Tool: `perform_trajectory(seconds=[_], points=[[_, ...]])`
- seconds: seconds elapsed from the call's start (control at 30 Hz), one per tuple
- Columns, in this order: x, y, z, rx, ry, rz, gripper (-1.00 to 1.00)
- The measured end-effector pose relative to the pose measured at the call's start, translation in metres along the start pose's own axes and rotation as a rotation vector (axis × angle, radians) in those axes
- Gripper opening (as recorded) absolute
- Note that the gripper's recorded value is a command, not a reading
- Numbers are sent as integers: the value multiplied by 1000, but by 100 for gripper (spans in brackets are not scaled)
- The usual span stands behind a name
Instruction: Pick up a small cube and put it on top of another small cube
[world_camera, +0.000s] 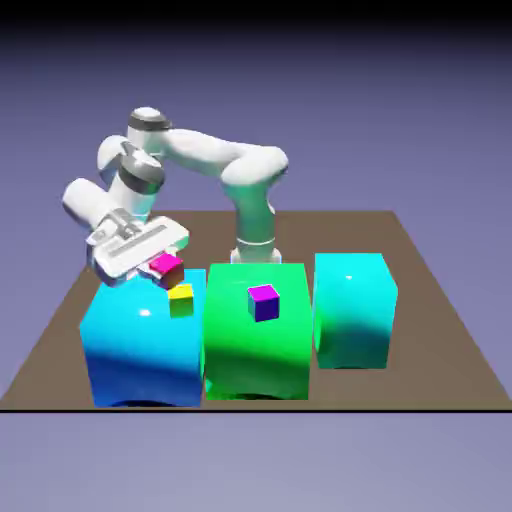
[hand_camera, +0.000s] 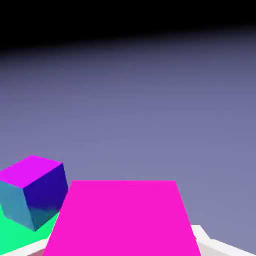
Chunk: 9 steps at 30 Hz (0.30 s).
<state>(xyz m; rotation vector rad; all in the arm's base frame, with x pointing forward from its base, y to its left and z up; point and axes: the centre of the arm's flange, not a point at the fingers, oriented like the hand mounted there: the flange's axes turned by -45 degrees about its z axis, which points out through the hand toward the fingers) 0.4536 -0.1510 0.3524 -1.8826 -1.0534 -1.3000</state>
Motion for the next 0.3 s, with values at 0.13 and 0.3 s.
perform_trajectory(seconds=[0.13, 0.3], points=[[5, -22, 42, 61, 14, -67, -100], [-8, -24, 83, 59, 13, -68, 100]])
